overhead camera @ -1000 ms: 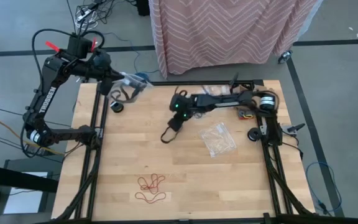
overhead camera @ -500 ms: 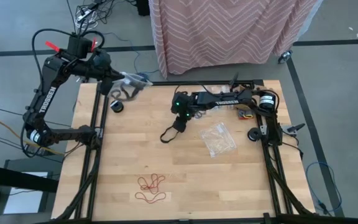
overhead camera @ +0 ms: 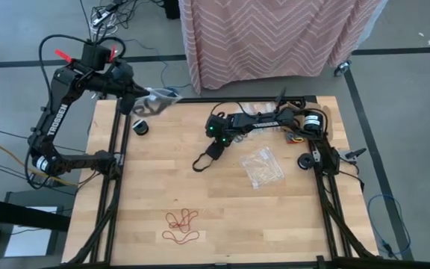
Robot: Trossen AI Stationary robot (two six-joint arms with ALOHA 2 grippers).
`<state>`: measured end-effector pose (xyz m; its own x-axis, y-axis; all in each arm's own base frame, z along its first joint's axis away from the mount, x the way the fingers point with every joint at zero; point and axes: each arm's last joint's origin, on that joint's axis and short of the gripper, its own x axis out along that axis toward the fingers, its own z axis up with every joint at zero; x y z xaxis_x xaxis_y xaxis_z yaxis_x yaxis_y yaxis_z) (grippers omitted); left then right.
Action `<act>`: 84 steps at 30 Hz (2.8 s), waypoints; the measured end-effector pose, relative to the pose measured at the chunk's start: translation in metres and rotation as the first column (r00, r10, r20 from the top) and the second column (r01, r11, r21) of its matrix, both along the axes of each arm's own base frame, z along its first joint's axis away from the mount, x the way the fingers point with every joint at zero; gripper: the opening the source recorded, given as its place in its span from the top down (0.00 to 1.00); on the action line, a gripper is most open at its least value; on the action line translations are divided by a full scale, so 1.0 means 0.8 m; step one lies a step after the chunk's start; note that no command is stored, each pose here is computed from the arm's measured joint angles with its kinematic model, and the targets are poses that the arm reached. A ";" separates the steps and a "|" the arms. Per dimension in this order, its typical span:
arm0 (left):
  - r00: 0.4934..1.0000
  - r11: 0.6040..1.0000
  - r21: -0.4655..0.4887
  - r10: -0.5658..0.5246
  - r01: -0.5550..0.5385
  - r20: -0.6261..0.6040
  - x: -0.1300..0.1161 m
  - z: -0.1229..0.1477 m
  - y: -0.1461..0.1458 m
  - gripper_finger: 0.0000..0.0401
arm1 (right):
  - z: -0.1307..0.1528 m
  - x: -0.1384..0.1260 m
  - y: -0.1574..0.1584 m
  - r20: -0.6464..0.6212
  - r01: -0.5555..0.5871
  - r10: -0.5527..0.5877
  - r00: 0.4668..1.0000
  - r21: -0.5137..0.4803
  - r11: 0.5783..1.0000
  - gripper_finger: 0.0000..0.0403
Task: Sort rubber bands
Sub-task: Put the black rubber band into the left transparent zip bag
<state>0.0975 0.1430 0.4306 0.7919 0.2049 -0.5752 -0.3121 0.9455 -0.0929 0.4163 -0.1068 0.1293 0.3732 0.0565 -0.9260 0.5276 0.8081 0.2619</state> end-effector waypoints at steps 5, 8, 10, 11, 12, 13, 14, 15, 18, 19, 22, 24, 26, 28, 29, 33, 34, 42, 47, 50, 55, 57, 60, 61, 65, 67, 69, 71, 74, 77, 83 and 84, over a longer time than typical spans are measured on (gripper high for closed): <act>1.000 1.000 0.002 0.000 0.000 0.001 0.000 0.000 0.000 1.00 | 0.021 -0.002 0.007 0.028 0.017 -0.016 0.999 -0.035 0.999 0.97; 1.000 1.000 0.003 0.000 0.000 0.002 0.000 0.000 0.001 1.00 | 0.053 -0.009 0.013 0.069 0.018 -0.015 0.997 -0.038 0.999 0.99; 1.000 1.000 -0.002 -0.008 0.008 0.009 0.001 -0.002 0.002 1.00 | 0.093 -0.018 0.016 0.133 0.034 -0.023 0.991 -0.080 0.996 1.00; 1.000 1.000 -0.016 -0.023 0.023 0.019 0.002 -0.006 0.002 1.00 | 0.111 -0.024 0.018 0.156 0.043 -0.026 0.987 -0.110 0.993 1.00; 0.999 0.999 -0.036 -0.040 0.041 0.030 0.004 -0.011 0.004 1.00 | 0.130 -0.030 0.019 0.178 0.053 -0.027 0.984 -0.145 0.988 1.00; 0.998 0.997 -0.052 -0.051 0.053 0.038 0.006 -0.016 0.006 1.00 | 0.145 -0.038 0.021 0.189 0.068 -0.033 0.981 -0.176 0.982 1.00; 0.997 0.995 -0.073 -0.062 0.065 0.044 0.007 -0.024 0.008 1.00 | 0.161 -0.046 0.022 0.211 0.081 -0.038 0.977 -0.201 0.976 1.00; 0.996 0.993 -0.090 -0.074 0.078 0.052 0.010 -0.031 0.010 1.00 | 0.179 -0.054 0.024 0.242 0.098 -0.042 0.969 -0.225 0.969 1.00; 0.991 0.984 -0.140 -0.102 0.113 0.081 0.019 -0.058 0.018 1.00 | 0.231 -0.081 0.028 0.341 0.151 -0.044 0.939 -0.295 0.944 1.00; 0.990 0.980 -0.161 -0.106 0.121 0.095 0.024 -0.068 0.021 1.00 | 0.245 -0.089 0.028 0.370 0.171 -0.045 0.928 -0.315 0.933 1.00; 0.980 0.965 -0.212 -0.120 0.152 0.156 0.043 -0.095 0.027 1.00 | 0.275 -0.112 0.031 0.427 0.229 -0.058 0.903 -0.363 0.903 1.00; 0.970 0.957 -0.232 -0.129 0.176 0.205 0.057 -0.109 0.028 1.00 | 0.293 -0.125 0.033 0.467 0.261 -0.062 0.882 -0.376 0.889 1.00; 0.955 0.951 -0.235 -0.138 0.201 0.262 0.073 -0.118 0.027 1.00 | 0.304 -0.134 0.035 0.496 0.287 -0.066 0.866 -0.385 0.877 1.00; 0.936 0.944 -0.235 -0.150 0.232 0.319 0.091 -0.123 0.024 1.00 | 0.311 -0.139 0.037 0.513 0.300 -0.065 0.856 -0.391 0.870 1.00; 0.924 0.941 -0.229 -0.159 0.249 0.348 0.100 -0.126 0.022 1.00 | 0.315 -0.141 0.038 0.528 0.312 -0.066 0.847 -0.393 0.865 1.00; 0.906 0.928 -0.248 -0.167 0.278 0.389 0.126 -0.138 0.014 1.00 | 0.330 -0.145 0.039 0.591 0.343 -0.048 0.805 -0.398 0.851 1.00; 0.912 0.926 -0.260 -0.162 0.273 0.378 0.131 -0.143 0.013 1.00 | 0.332 -0.145 0.039 0.605 0.352 -0.044 0.795 -0.400 0.846 1.00; 0.927 0.893 -0.323 -0.212 0.312 0.311 0.167 -0.173 0.002 1.00 | 0.345 -0.143 0.038 0.672 0.380 -0.015 0.740 -0.400 0.834 1.00; 0.916 0.883 -0.315 -0.248 0.347 0.314 0.182 -0.178 -0.006 1.00 | 0.342 -0.139 0.038 0.669 0.372 -0.012 0.743 -0.399 0.838 1.00; 0.911 0.884 -0.308 -0.249 0.353 0.329 0.189 -0.178 -0.008 1.00 | 0.341 -0.137 0.038 0.673 0.362 -0.002 0.740 -0.394 0.845 1.00; 0.918 0.905 -0.281 -0.223 0.320 0.329 0.192 -0.176 -0.008 1.00 | 0.343 -0.136 0.038 0.688 0.360 0.006 0.726 -0.387 0.849 1.00; 0.919 0.906 -0.281 -0.219 0.316 0.327 0.192 -0.177 -0.008 1.00 | 0.345 -0.135 0.038 0.698 0.358 0.013 0.716 -0.382 0.852 1.00; 0.919 0.907 -0.280 -0.218 0.315 0.328 0.191 -0.176 -0.008 1.00 | 0.345 -0.135 0.038 0.701 0.354 0.016 0.713 -0.380 0.855 1.00; 0.920 0.907 -0.281 -0.218 0.315 0.327 0.191 -0.176 -0.008 1.00 | 0.346 -0.135 0.039 0.702 0.353 0.018 0.712 -0.380 0.855 1.00; 0.920 0.907 -0.281 -0.217 0.314 0.327 0.191 -0.176 -0.008 1.00 | 0.347 -0.134 0.040 0.712 0.354 0.025 0.702 -0.379 0.855 1.00; 0.920 0.907 -0.281 -0.217 0.313 0.326 0.191 -0.177 -0.008 1.00 | 0.347 -0.134 0.040 0.712 0.348 0.028 0.701 -0.377 0.859 1.00; 0.920 0.907 -0.281 -0.217 0.313 0.327 0.191 -0.176 -0.008 1.00 | 0.348 -0.134 0.040 0.715 0.349 0.029 0.699 -0.376 0.858 1.00; 0.920 0.907 -0.280 -0.217 0.313 0.327 0.191 -0.176 -0.008 1.00 | 0.348 -0.134 0.040 0.715 0.349 0.029 0.698 -0.375 0.858 1.00; 0.919 0.908 -0.278 -0.217 0.314 0.330 0.192 -0.176 -0.007 1.00 | 0.348 -0.134 0.040 0.716 0.349 0.029 0.698 -0.375 0.858 1.00; 0.913 0.906 -0.280 -0.211 0.317 0.350 0.193 -0.173 -0.007 1.00 | 0.348 -0.134 0.040 0.716 0.349 0.029 0.698 -0.375 0.859 1.00; 0.901 0.905 -0.274 -0.209 0.326 0.381 0.194 -0.168 -0.007 1.00 | 0.348 -0.134 0.041 0.716 0.348 0.030 0.697 -0.375 0.860 1.00; 0.900 0.905 -0.273 -0.209 0.326 0.382 0.194 -0.168 -0.007 1.00 | 0.348 -0.133 0.041 0.717 0.347 0.031 0.696 -0.374 0.860 1.00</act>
<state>0.2529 0.1378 0.2960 0.9456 -0.1935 -0.2615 0.0543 0.8866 -0.4594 0.3095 -0.0744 0.4076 0.8613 -0.4114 -0.2981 0.4831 0.8448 0.2299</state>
